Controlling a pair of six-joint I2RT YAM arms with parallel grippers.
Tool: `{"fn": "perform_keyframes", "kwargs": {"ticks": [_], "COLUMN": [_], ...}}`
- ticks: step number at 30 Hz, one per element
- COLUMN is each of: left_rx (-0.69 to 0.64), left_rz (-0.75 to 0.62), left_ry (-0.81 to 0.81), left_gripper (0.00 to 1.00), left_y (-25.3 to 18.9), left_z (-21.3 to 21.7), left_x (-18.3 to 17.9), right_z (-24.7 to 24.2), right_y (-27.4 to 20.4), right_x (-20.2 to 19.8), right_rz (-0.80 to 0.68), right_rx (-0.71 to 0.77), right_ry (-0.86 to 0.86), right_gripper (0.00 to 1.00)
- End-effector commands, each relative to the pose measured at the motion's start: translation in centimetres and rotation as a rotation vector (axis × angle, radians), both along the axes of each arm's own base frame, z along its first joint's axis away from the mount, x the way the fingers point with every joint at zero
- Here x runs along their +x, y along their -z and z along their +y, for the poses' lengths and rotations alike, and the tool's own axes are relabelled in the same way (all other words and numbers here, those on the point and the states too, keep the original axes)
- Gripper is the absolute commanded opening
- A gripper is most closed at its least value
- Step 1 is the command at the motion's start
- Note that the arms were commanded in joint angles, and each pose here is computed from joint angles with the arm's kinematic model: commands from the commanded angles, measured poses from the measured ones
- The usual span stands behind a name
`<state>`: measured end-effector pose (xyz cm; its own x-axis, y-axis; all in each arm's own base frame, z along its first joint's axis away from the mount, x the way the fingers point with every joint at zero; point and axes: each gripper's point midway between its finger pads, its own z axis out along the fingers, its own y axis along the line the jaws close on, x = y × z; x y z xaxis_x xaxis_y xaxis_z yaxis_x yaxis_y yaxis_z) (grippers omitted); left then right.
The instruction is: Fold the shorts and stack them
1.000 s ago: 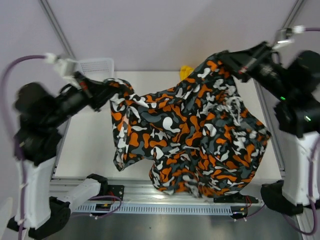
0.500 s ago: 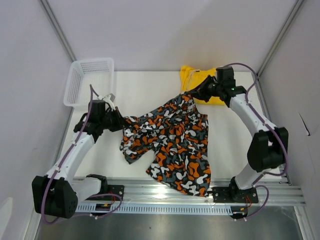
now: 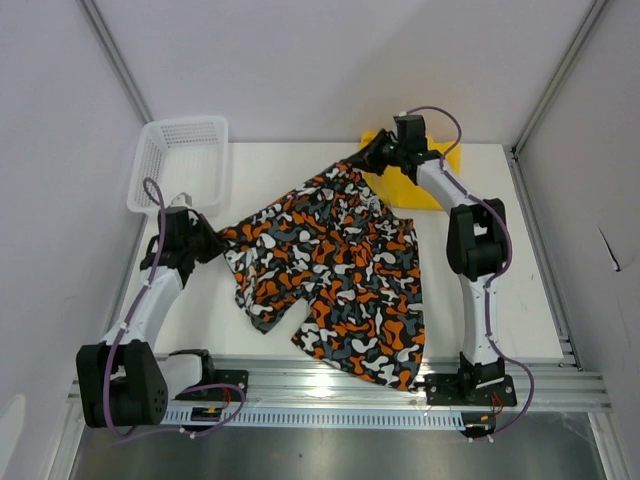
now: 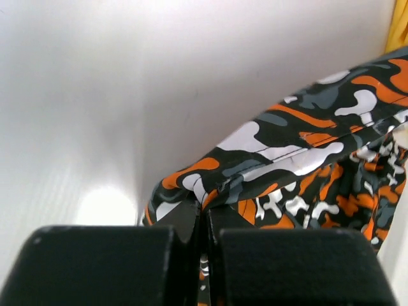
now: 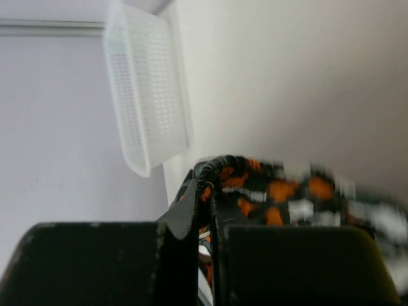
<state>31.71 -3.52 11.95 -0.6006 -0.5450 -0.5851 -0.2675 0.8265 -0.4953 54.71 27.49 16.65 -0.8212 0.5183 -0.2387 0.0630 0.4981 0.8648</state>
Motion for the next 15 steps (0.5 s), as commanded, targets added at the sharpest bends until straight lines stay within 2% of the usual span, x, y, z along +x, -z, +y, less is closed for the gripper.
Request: {"fn": "perform_keyframes", "kwargs": {"ticks": [1, 2, 3, 4, 5, 6, 7, 8, 9, 12, 13, 15], "left_rx": [-0.001, -0.002, -0.006, 0.005, 0.013, 0.021, 0.049, 0.063, 0.073, 0.079, 0.080, 0.083], "left_rz": [-0.084, -0.082, -0.069, -0.061, -0.049, -0.041, -0.025, -0.023, -0.021, -0.051, -0.065, -0.096], "left_ry": [-0.087, -0.095, -0.107, -0.125, -0.144, -0.172, -0.206, -0.223, -0.237, -0.243, -0.244, -0.233], "left_gripper": [0.02, 0.04, 0.09, 0.34, 0.50, 0.64, 0.87, 0.98, 0.99, 0.99, 0.99, 0.99], "left_y": [-1.6, -1.5, -1.1, -0.7, -0.4, -0.3, 0.0, -0.2, -0.3, -1.2, -1.6, -2.3], "left_z": [2.3, 2.6, 2.8, 3.2, 3.5, 3.9, 4.6, 5.0, 5.3, 5.3, 5.3, 5.0], "left_x": [2.0, 2.1, 2.2, 2.2, 2.1, 1.9, 1.5, 1.4, 1.2, 0.9, 0.9, 0.7], "right_z": [3.2, 4.1, 5.1, 6.0, 7.0, 7.7, 8.3, 8.6, 9.0, 8.3, 8.0, 7.1], "right_y": [-5.8, -5.9, -8.9, -6.4, -6.5, -9.0, -6.9, -7.0, -7.0, -7.5, -6.2, -7.7], "right_x": [3.5, 3.9, 4.8, 5.6, 5.8, 6.1, 6.7, 6.8, 6.8, 7.0, 6.9, 6.3], "right_rz": [-0.244, -0.265, -0.357, -0.334, -0.349, -0.410, -0.390, -0.399, -0.412, -0.438, -0.430, -0.451], "right_rx": [0.074, 0.089, 0.156, 0.179, 0.211, 0.274, 0.280, 0.285, 0.277, 0.241, 0.208, 0.187], "right_ry": [-0.041, -0.053, -0.061, -0.082, -0.097, -0.106, -0.108, -0.107, -0.109, -0.080, -0.079, -0.080], "right_gripper": [0.00, 0.00, 0.00, 0.06, 0.22, 0.53, 0.62, 0.69, 0.83, 0.87, 0.87, 0.87]}}
